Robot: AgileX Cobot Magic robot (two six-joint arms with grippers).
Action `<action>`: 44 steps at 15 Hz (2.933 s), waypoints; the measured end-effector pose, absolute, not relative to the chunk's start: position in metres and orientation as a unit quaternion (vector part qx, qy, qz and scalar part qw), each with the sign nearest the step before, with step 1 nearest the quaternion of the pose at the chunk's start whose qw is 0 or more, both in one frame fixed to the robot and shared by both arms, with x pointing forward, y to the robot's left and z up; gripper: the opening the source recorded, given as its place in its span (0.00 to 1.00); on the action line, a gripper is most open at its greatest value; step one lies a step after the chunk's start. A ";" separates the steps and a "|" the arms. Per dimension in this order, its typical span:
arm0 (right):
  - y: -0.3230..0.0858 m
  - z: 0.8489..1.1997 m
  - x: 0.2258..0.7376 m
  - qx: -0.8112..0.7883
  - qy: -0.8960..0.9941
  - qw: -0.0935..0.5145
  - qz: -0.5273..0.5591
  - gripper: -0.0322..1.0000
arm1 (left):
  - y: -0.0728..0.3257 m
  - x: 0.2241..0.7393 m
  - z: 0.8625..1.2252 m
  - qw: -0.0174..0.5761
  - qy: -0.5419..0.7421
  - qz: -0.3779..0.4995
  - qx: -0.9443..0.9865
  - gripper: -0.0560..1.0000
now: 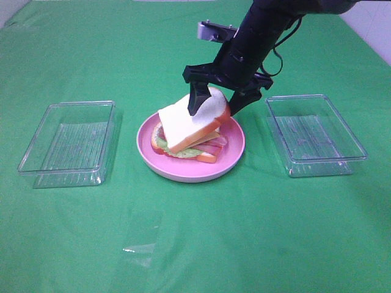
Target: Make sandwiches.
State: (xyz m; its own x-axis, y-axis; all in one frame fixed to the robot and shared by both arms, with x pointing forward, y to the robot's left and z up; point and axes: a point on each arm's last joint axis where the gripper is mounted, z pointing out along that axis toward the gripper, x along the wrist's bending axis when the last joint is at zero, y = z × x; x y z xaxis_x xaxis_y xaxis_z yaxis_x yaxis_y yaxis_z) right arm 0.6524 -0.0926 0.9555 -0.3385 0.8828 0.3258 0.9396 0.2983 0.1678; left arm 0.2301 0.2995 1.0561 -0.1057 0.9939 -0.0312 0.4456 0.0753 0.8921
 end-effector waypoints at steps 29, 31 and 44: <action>-0.259 1.031 0.320 -0.526 -0.839 -0.058 -0.127 0.85 | 0.299 0.230 1.056 0.360 0.639 0.381 0.563 0.99; -0.267 1.019 0.301 -0.524 -0.836 -0.071 -0.146 0.85 | 0.299 0.230 1.056 0.360 0.639 0.381 0.563 0.99; -0.294 1.029 0.231 -0.602 -0.665 -0.309 -0.315 0.85 | 0.299 0.230 1.056 0.360 0.639 0.381 0.563 0.99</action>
State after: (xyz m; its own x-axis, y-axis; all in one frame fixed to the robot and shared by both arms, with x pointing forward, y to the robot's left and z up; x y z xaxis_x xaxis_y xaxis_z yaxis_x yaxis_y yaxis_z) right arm 0.2311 -0.2940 1.0294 -0.0838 0.9960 -0.0314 0.6070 0.0760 0.7910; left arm 0.2301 0.2995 1.0561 -0.1057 0.9939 -0.0312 0.4456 0.0753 0.8921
